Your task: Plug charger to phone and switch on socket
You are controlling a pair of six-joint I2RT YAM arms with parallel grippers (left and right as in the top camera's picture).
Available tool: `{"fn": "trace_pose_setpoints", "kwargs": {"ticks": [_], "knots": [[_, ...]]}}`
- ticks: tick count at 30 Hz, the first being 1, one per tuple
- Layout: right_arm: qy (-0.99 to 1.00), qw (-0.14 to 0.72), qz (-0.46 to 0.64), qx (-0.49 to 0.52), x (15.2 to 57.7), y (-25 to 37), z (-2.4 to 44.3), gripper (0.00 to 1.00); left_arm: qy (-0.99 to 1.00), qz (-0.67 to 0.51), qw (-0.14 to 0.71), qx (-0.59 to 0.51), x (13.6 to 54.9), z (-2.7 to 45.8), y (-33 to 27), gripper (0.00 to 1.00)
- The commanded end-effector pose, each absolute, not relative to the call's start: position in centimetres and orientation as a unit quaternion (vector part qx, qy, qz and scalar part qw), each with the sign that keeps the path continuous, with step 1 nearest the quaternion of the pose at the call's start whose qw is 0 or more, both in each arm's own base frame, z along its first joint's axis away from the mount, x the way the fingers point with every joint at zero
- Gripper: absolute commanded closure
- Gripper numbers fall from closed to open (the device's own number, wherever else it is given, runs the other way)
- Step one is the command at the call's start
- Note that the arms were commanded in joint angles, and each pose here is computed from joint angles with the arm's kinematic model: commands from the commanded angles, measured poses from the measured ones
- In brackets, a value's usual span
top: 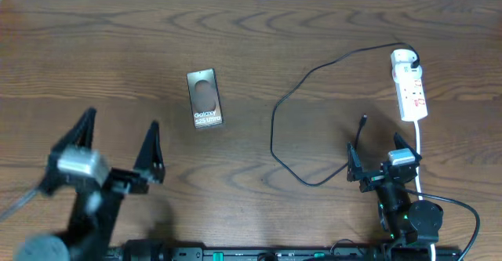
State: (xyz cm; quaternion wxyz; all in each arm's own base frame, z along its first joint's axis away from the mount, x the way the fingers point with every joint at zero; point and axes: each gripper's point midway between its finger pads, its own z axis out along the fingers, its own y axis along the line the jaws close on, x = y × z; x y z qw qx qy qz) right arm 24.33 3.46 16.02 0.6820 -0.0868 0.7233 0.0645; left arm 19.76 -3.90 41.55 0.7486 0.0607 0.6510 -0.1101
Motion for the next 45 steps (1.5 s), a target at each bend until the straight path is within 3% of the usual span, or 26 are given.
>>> {"fn": "trace_pose_setpoints", "kwargs": {"ticks": [1,12,22,31,33,34,42,45], "knots": [[0.725,0.679,0.073,-0.088,24.3,3.8,15.8,0.01,0.681,-0.119,0.714,0.114,21.3,45.4,-5.4,0.07],[0.725,0.679,0.073,-0.088,24.3,3.8,15.9,0.01,0.845,-0.148,0.506,0.090,30.2,46.4,-5.2,0.07],[0.725,0.679,0.072,-0.088,24.3,3.8,15.9,0.01,0.942,-0.193,0.271,0.043,35.8,35.2,-7.3,0.07],[0.725,0.679,0.073,-0.088,24.3,3.8,15.9,0.01,0.967,-0.191,0.170,0.008,38.7,28.7,-7.2,0.07],[0.725,0.679,0.073,-0.088,24.3,3.8,15.9,0.01,0.971,-0.190,0.148,0.003,39.1,27.0,-7.2,0.55],[0.725,0.679,0.073,-0.088,24.3,3.8,15.8,0.01,0.972,-0.190,0.140,0.002,39.2,26.5,-7.2,0.90],[0.725,0.679,0.072,-0.088,24.3,3.8,15.9,0.01,0.977,-0.189,0.098,-0.007,39.6,23.8,-7.2,0.91],[0.725,0.679,0.073,-0.088,24.3,3.8,15.9,0.01,0.976,-0.189,0.108,-0.006,40.2,23.9,-7.2,0.83]]}}
